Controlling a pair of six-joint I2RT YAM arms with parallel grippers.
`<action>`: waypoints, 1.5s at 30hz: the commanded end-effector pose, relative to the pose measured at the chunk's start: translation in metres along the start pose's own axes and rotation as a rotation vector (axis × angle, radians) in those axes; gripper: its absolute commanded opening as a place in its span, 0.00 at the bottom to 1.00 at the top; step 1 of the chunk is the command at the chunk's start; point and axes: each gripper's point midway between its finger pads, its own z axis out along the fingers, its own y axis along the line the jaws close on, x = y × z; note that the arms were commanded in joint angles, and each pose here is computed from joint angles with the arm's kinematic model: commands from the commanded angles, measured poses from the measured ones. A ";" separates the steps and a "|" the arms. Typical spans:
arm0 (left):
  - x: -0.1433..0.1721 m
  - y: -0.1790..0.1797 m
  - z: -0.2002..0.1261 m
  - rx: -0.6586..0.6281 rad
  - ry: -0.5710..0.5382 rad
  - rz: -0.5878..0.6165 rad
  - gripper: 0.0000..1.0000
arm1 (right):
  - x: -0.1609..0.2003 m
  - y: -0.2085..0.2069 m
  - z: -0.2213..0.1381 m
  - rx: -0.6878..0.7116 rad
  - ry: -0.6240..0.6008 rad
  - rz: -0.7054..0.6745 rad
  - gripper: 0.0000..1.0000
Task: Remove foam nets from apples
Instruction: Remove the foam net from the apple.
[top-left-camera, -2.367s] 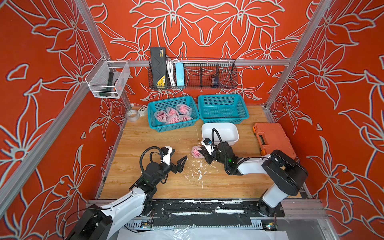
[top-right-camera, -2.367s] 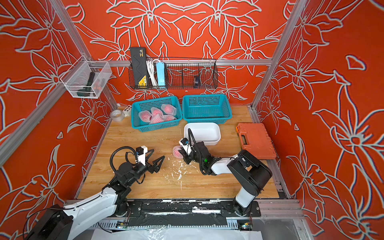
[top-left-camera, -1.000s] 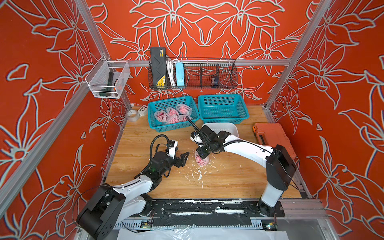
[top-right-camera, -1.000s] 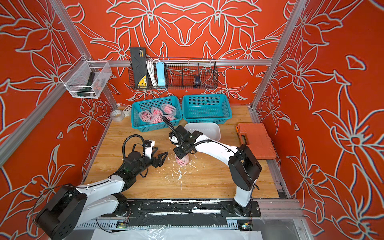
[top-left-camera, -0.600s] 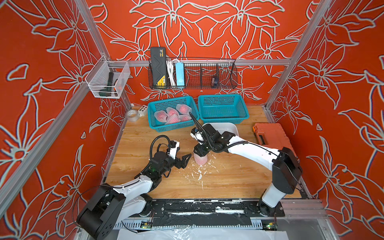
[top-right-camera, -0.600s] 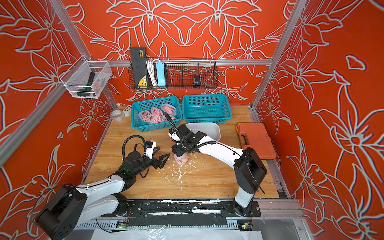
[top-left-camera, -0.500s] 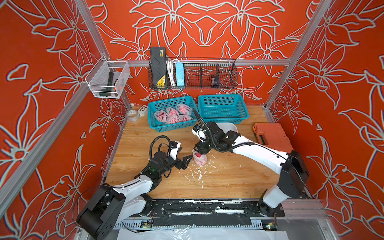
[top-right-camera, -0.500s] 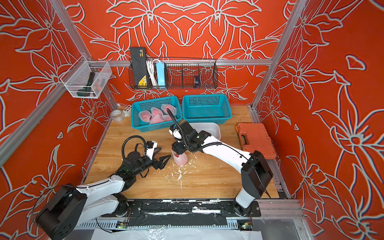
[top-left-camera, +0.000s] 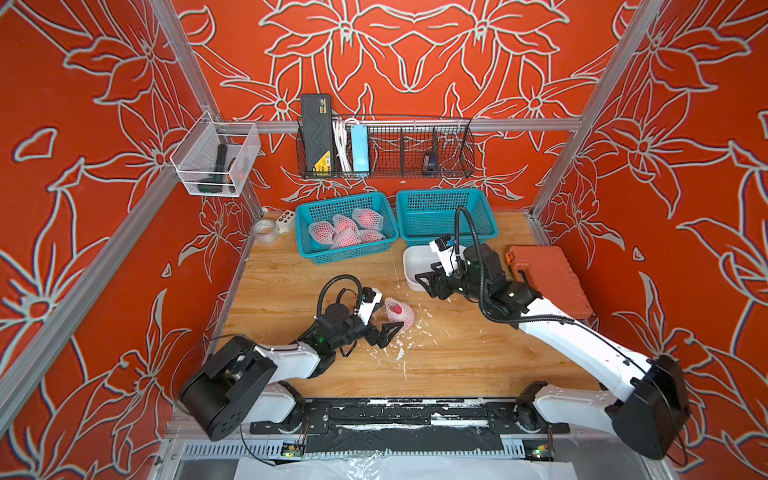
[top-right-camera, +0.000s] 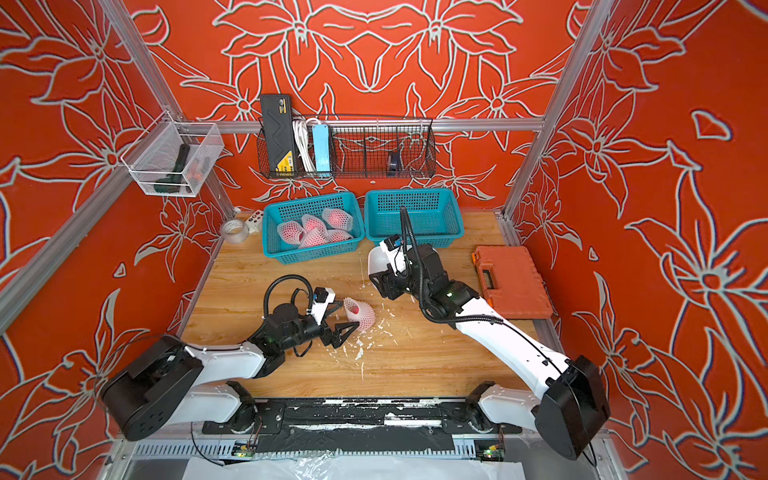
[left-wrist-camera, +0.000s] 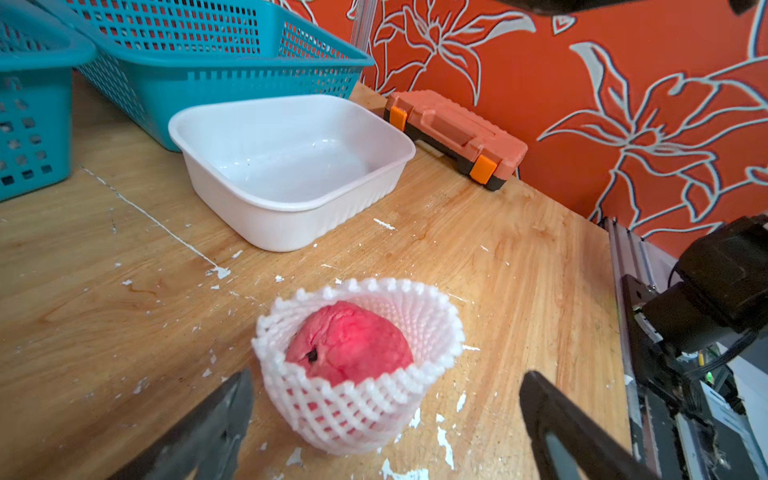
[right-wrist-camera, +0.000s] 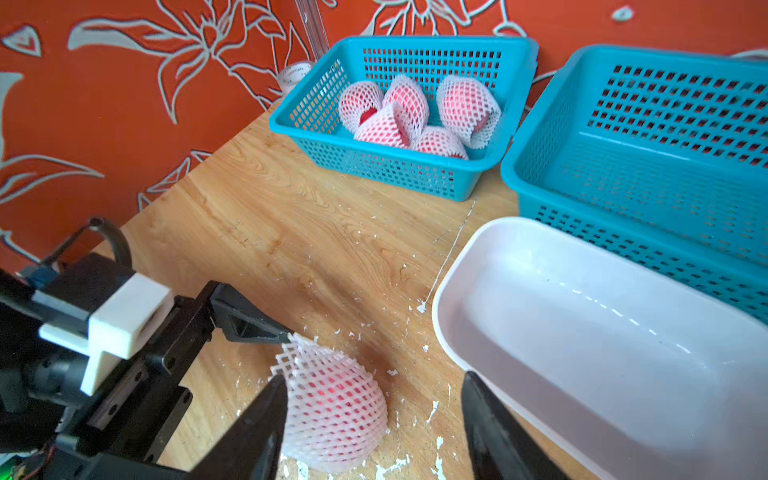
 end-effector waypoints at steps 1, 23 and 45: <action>-0.019 0.000 0.011 0.012 -0.071 0.014 0.97 | 0.004 0.006 0.010 -0.058 -0.049 0.008 0.67; -0.031 0.004 0.053 0.063 -0.023 0.084 0.12 | 0.033 -0.043 -0.036 0.225 -0.361 -0.037 0.69; -0.047 0.006 0.078 0.021 0.232 0.028 0.00 | 0.043 -0.057 -0.036 0.292 -0.347 -0.027 0.69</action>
